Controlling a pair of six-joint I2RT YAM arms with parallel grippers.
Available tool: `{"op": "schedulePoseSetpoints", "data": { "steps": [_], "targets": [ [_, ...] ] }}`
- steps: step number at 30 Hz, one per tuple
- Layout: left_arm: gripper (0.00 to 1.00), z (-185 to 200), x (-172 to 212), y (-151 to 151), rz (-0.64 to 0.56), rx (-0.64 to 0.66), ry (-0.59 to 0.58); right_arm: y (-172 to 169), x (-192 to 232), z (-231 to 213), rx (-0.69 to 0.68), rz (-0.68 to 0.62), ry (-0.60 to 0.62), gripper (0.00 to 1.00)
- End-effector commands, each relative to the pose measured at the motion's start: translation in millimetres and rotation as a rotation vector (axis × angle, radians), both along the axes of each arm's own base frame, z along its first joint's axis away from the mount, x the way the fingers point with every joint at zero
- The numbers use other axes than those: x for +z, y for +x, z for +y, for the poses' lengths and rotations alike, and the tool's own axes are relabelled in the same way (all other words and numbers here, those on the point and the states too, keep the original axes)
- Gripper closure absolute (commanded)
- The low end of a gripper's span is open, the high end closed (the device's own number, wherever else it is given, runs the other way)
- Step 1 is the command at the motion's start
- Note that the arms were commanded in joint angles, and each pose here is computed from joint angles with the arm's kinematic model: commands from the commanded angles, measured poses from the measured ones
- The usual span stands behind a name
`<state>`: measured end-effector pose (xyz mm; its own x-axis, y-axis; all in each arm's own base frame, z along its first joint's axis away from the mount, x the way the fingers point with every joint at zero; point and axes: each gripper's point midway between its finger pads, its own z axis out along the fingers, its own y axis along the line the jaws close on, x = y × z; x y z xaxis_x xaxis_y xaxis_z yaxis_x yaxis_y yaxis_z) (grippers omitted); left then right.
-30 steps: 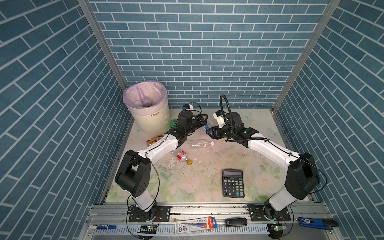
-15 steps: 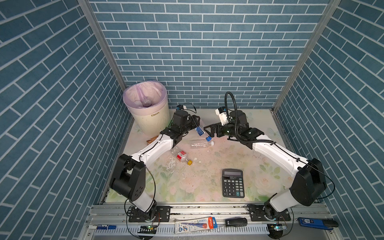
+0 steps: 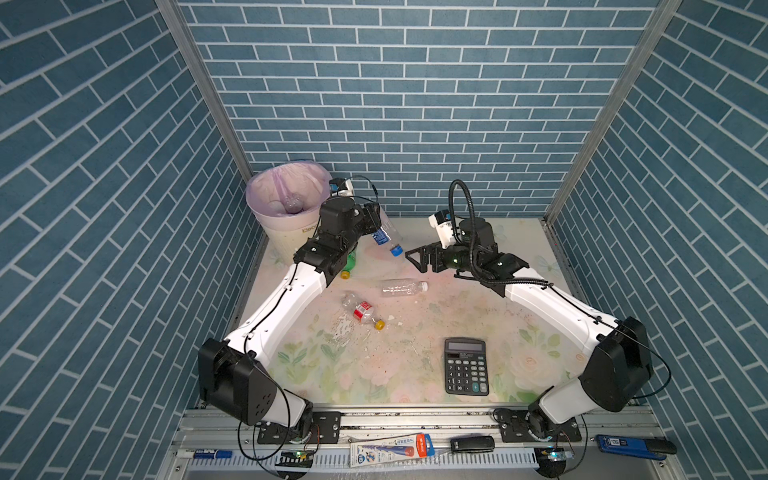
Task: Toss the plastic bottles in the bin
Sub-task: 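Carry the blue-cap bottle to the bin with left gripper while right arm draws back, then raise the blue-cap bottle over the bin and open the left gripper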
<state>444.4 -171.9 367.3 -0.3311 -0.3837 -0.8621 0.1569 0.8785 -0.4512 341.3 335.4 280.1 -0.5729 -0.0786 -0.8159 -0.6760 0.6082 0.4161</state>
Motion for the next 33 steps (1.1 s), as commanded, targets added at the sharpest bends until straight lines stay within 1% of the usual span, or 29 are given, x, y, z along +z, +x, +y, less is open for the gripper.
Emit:
{"op": "schedulePoseSetpoints", "data": {
  "steps": [1, 7, 12, 16, 22, 25, 28, 33],
  "targets": [
    [0.50, 16, 30, -8, -0.068, 0.038, 0.076, -4, 48, 9, 0.051, -0.110, 0.054, 0.01],
    [0.50, 39, 85, -19, -0.203, 0.113, 0.173, -4, 69, 21, 0.085, -0.154, 0.064, 0.01],
    [0.51, 60, 129, -31, -0.301, 0.190, 0.267, -8, 98, 32, 0.120, -0.251, 0.087, 0.01],
    [0.51, 79, 160, -40, -0.386, 0.277, 0.341, -12, 122, 41, 0.153, -0.324, 0.125, 0.01],
    [0.51, 105, 212, -59, -0.505, 0.392, 0.435, -21, 149, 54, 0.228, -0.378, 0.191, 0.01],
    [0.51, 119, 242, -72, -0.568, 0.444, 0.464, -23, 163, 58, 0.253, -0.406, 0.213, 0.01],
    [0.51, 135, 267, -80, -0.600, 0.487, 0.471, -25, 174, 63, 0.285, -0.431, 0.231, 0.01],
    [0.51, 150, 283, -78, -0.625, 0.524, 0.478, -22, 193, 70, 0.311, -0.469, 0.246, 0.01]
  ]
}}
